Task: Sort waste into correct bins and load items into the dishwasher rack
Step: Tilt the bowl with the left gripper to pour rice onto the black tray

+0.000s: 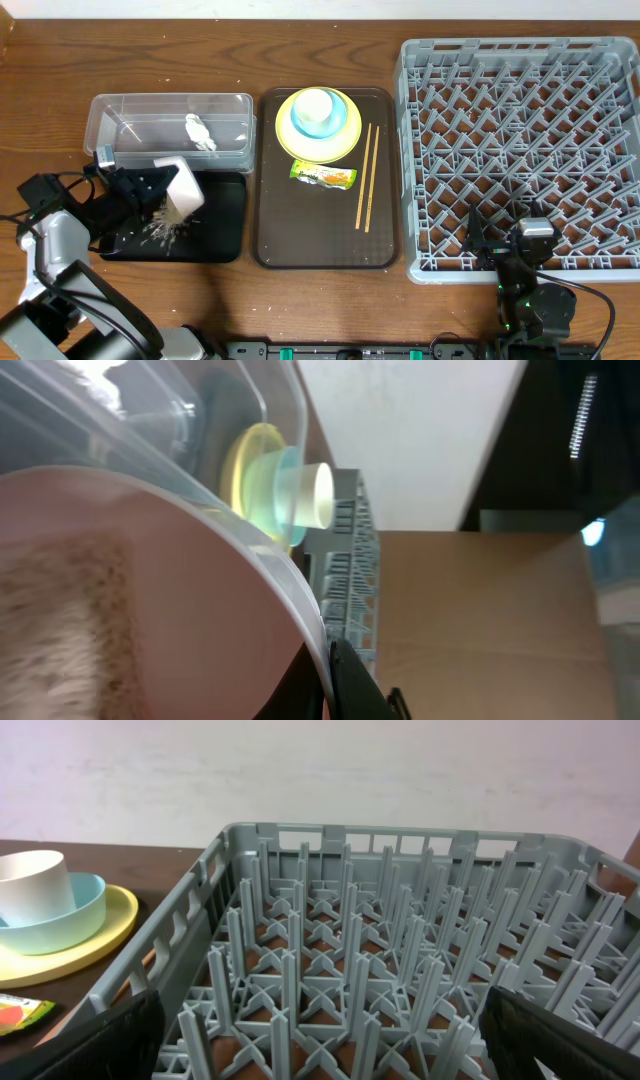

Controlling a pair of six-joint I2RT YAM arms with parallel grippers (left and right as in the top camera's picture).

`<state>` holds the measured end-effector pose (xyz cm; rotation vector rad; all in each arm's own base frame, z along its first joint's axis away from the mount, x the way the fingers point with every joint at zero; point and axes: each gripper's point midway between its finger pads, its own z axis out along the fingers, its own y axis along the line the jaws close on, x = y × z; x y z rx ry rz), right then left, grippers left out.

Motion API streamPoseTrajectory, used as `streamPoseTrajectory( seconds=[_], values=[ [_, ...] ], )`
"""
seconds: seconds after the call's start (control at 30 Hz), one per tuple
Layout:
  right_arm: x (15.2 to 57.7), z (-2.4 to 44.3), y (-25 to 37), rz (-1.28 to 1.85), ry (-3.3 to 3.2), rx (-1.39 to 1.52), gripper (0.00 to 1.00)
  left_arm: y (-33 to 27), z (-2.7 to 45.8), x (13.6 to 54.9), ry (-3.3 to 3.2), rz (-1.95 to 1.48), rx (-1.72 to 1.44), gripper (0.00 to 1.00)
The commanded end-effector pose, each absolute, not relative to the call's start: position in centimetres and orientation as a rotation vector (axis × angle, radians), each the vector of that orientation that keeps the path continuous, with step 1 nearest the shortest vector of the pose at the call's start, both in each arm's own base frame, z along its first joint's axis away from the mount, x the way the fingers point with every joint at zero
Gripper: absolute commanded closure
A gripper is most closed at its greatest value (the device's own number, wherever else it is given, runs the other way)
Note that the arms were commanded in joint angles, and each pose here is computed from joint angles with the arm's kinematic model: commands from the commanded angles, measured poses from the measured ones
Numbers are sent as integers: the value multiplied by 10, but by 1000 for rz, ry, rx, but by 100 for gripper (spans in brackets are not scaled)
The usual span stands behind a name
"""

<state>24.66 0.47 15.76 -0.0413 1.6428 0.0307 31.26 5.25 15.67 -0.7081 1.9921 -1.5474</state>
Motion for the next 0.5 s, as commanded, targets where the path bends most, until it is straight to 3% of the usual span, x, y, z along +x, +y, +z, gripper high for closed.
streamPoseTrajectory(
  seconds=[0.0, 0.47],
  values=[
    [246, 157, 5, 35, 1645, -36, 1, 52, 168, 313, 1924, -1605, -651, 94],
    [246, 157, 5, 35, 1645, -36, 1, 47, 178, 310, 1873, -1689, -668, 94]
  ],
)
